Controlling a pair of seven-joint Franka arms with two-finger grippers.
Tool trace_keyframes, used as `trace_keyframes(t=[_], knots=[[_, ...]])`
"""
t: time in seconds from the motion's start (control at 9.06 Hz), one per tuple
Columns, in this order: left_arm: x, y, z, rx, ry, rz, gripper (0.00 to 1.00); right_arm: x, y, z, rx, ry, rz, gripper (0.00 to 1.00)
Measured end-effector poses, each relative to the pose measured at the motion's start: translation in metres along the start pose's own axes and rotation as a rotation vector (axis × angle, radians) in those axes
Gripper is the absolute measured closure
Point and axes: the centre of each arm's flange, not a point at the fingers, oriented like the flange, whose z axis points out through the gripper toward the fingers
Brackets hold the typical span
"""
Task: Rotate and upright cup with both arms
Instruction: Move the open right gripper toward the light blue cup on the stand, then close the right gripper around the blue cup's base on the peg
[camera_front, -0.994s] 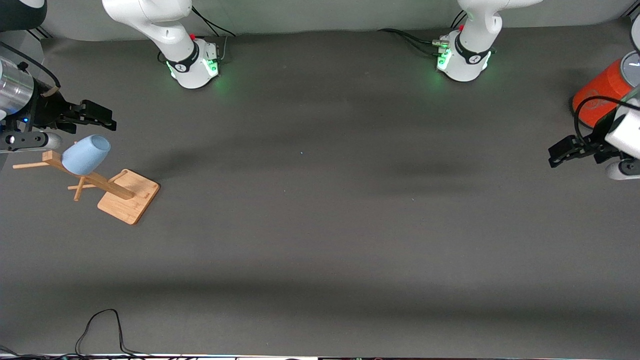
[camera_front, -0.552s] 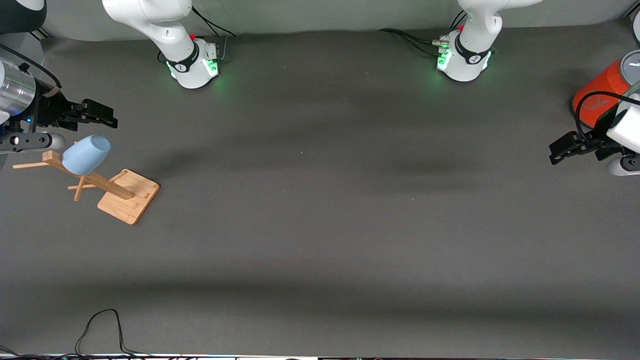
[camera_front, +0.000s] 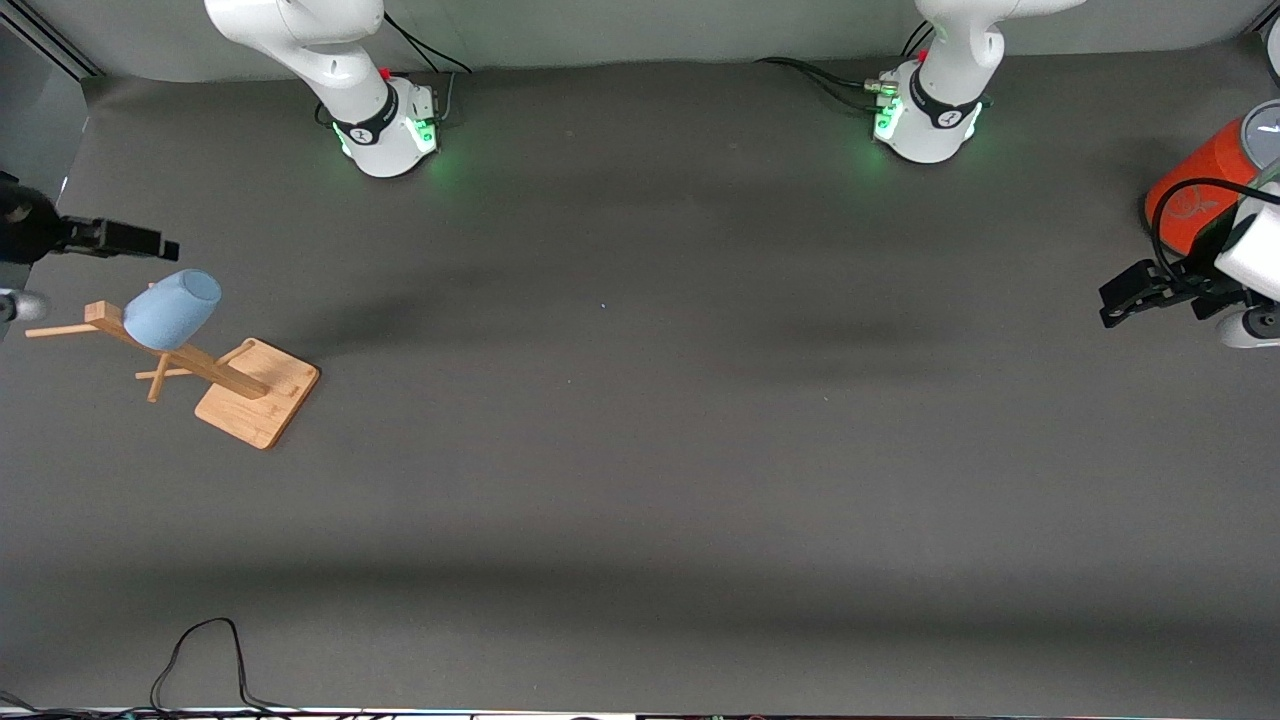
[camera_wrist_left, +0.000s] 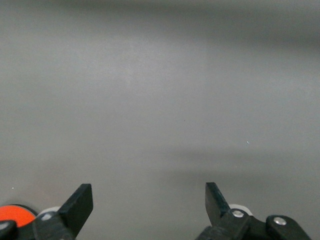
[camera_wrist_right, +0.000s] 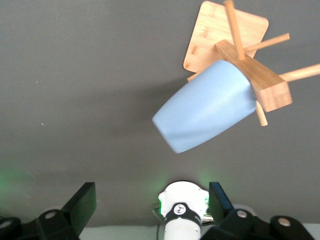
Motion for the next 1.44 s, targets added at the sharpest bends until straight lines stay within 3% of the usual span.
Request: trace_keyframes(t=[0.22, 0.55, 0.77, 1.44], knots=[[0.000, -0.002, 0.000, 0.000, 0.000, -0.003, 0.00, 0.003, -0.001, 0.009, 0.084, -0.070, 0.337, 0.00], [0.000, -0.002, 0.000, 0.000, -0.001, -0.003, 0.00, 0.029, -0.002, 0.055, 0.036, -0.202, 0.589, 0.00], [0.001, -0.002, 0.002, 0.000, -0.003, -0.003, 0.00, 0.043, 0.008, 0.072, 0.020, -0.238, 0.627, 0.00], [0.002, -0.011, 0.006, 0.001, -0.010, -0.019, 0.00, 0.069, 0.030, 0.097, 0.016, -0.265, 0.653, 0.00]])
